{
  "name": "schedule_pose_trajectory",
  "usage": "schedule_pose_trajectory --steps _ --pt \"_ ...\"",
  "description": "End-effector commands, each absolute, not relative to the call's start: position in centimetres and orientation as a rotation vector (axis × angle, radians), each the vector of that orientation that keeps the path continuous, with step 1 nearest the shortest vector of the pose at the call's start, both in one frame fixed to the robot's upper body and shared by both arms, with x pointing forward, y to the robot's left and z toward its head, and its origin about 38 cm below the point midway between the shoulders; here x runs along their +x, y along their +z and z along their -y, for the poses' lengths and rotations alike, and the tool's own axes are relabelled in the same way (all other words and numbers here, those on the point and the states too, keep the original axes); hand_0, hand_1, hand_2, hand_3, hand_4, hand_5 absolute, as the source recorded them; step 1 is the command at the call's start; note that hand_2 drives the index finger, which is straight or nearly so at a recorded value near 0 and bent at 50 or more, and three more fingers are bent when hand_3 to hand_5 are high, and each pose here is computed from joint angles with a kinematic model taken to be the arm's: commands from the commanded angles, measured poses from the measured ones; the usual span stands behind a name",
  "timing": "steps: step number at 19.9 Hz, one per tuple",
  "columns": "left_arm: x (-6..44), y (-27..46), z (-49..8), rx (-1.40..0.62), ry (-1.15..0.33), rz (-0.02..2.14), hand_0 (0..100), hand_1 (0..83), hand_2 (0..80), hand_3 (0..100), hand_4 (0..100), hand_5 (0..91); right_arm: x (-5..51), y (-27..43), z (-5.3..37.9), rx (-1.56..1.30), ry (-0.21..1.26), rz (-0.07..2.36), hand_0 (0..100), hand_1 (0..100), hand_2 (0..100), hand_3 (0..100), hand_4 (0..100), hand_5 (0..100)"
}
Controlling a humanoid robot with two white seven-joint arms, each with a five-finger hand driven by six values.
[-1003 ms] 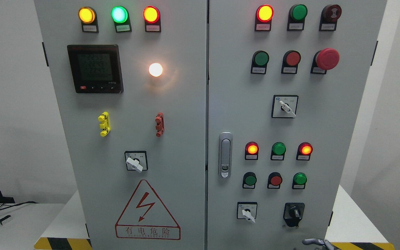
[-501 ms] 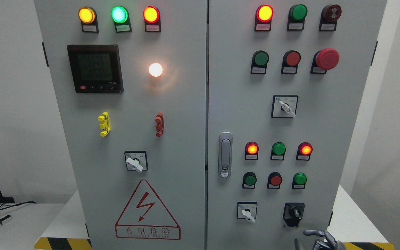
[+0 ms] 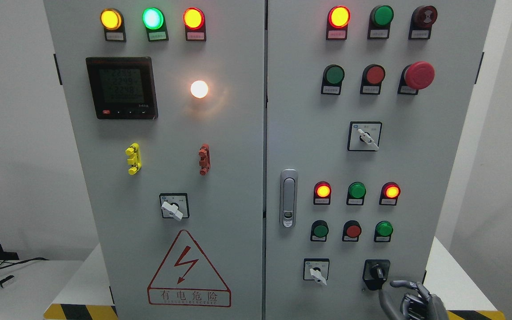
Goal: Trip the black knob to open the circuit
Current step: 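Raise the right hand toward the black rotary knob at the bottom, then grasp the black rotary knob with the right hand fingers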
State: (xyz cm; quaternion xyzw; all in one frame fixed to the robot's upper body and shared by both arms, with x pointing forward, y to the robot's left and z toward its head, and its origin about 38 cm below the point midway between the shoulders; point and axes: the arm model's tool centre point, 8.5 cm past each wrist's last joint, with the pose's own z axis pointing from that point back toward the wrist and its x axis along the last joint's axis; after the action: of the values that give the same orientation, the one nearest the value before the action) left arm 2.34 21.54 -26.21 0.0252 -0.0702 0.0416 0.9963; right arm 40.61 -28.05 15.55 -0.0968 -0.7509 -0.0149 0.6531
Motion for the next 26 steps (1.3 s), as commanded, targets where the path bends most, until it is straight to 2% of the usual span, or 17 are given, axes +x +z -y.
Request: schedule_pose_trajectory --steps 1,26 --pt "2.4 -26.2 -21.5 0.049 0.053 0.141 12 38.9 0.0 0 0 0.0 41.3 14.3 28.8 -0.227 -0.048 1.662 24 71 44 100 100 97" --pt "2.4 -26.2 -21.5 0.049 0.053 0.141 12 38.9 0.0 0 0 0.0 41.5 14.5 27.6 -0.204 -0.029 1.670 27 70 44 100 100 97"
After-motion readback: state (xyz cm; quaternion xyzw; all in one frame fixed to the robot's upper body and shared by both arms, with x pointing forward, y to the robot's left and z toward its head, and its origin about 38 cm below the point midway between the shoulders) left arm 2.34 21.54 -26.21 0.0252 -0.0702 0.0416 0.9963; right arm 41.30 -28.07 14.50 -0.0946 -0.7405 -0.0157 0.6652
